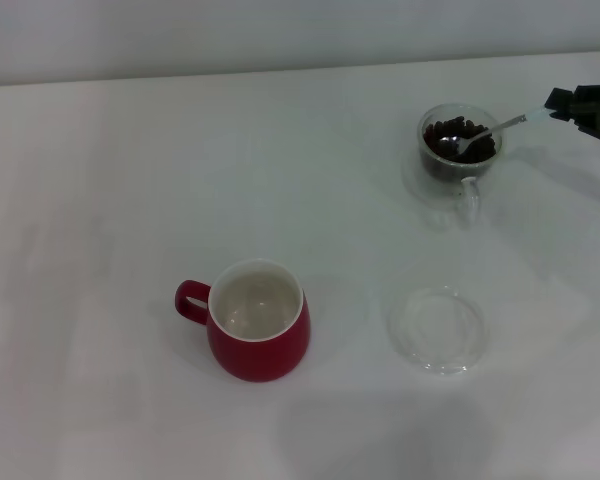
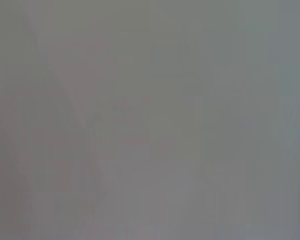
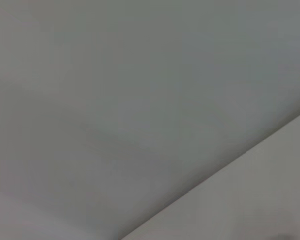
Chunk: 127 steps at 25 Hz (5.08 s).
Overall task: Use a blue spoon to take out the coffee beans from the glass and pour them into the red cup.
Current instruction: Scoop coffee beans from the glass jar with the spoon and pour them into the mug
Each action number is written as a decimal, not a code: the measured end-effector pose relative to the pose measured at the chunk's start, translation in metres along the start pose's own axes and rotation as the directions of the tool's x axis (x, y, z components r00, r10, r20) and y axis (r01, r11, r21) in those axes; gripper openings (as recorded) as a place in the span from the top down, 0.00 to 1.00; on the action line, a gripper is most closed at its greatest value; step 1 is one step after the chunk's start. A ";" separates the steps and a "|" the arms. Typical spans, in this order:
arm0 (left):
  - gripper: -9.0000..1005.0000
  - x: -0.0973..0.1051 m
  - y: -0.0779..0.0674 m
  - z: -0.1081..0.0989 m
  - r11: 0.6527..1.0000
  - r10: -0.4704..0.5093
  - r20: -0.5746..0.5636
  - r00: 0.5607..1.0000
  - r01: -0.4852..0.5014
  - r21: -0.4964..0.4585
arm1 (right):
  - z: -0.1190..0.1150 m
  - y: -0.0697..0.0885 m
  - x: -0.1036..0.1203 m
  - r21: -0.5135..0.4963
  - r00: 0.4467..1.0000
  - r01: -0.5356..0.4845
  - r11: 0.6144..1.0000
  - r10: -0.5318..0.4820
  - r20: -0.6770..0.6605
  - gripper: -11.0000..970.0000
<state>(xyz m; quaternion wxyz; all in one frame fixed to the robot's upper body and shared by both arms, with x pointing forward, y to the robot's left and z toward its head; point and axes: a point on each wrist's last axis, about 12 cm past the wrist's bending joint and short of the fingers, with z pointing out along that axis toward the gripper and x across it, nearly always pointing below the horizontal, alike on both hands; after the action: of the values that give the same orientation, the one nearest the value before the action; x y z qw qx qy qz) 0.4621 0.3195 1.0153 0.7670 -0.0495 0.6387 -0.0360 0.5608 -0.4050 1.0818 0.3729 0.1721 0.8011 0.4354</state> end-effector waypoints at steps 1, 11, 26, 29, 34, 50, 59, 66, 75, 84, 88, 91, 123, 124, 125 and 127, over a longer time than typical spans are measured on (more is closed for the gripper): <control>0.27 0.000 0.001 0.000 1.000 -0.001 0.001 1.000 0.001 -0.006 | 0.000 0.000 0.000 0.001 1.000 -0.004 1.000 0.004 0.000 0.84; 0.27 0.000 0.002 -0.001 1.000 0.000 0.001 1.000 0.000 -0.015 | -0.003 -0.004 -0.002 0.021 0.999 -0.041 0.999 0.041 0.021 0.84; 0.27 -0.001 0.006 -0.002 1.000 0.012 -0.002 1.000 -0.012 -0.019 | -0.005 -0.004 -0.006 0.009 0.996 -0.072 0.997 0.072 0.054 0.84; 0.27 -0.001 0.007 -0.001 1.000 0.013 -0.002 1.000 -0.013 -0.019 | -0.008 -0.004 -0.004 -0.005 0.995 -0.085 0.996 0.085 0.053 0.84; 0.27 -0.001 0.009 -0.001 1.000 0.014 -0.004 1.000 -0.014 -0.020 | -0.011 -0.002 -0.001 -0.036 0.995 -0.087 0.996 0.089 0.042 0.84; 0.27 -0.001 0.010 -0.003 1.000 0.015 -0.008 1.000 -0.015 -0.022 | -0.010 0.000 0.014 -0.092 0.996 -0.087 0.992 0.089 0.017 0.83; 0.27 0.000 0.010 -0.001 1.000 0.015 -0.016 1.000 -0.015 -0.017 | -0.014 0.002 0.024 -0.135 0.995 -0.099 0.986 0.099 -0.008 0.83; 0.27 0.000 0.010 -0.001 1.000 0.015 -0.017 1.000 -0.016 -0.019 | -0.012 0.005 0.032 -0.165 0.995 -0.097 0.982 0.094 -0.029 0.83; 0.27 0.000 0.010 0.000 1.000 0.015 -0.017 1.000 -0.015 -0.019 | -0.005 0.009 0.045 -0.192 0.994 -0.095 0.977 0.083 -0.070 0.83; 0.27 0.000 0.008 0.003 1.000 0.014 -0.014 1.000 -0.014 -0.012 | -0.004 0.012 0.061 -0.224 0.993 -0.087 0.971 0.066 -0.100 0.83; 0.27 0.000 0.007 0.004 1.000 0.014 -0.018 1.000 -0.014 -0.009 | -0.003 0.013 0.067 -0.228 0.991 -0.088 0.970 0.063 -0.116 0.83; 0.27 0.001 0.007 0.004 1.000 0.014 -0.021 1.000 -0.014 -0.007 | -0.001 0.013 0.073 -0.229 0.989 -0.091 0.969 0.061 -0.131 0.83; 0.27 0.002 0.009 0.003 1.000 0.025 -0.041 0.999 -0.025 -0.004 | 0.013 0.034 0.108 -0.312 0.975 -0.082 0.947 0.011 -0.223 0.82; 0.27 0.002 0.009 0.003 1.000 0.025 -0.042 0.999 -0.026 -0.004 | 0.014 0.035 0.109 -0.313 0.974 -0.082 0.946 0.008 -0.228 0.82; 0.27 0.003 0.009 0.002 1.000 0.026 -0.042 0.999 -0.026 -0.005 | 0.015 0.036 0.110 -0.315 0.972 -0.080 0.946 0.004 -0.234 0.82; 0.27 0.003 0.010 0.002 1.000 0.026 -0.043 0.999 -0.026 -0.006 | 0.018 0.038 0.112 -0.318 0.970 -0.076 0.945 -0.004 -0.243 0.82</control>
<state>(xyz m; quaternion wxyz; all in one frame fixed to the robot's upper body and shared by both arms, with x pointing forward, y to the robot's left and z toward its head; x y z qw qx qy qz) 0.4644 0.3287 1.0119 0.7534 -0.0429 0.6557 -0.0250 0.4980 -0.3065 1.0573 0.2882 0.0690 0.7544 0.5856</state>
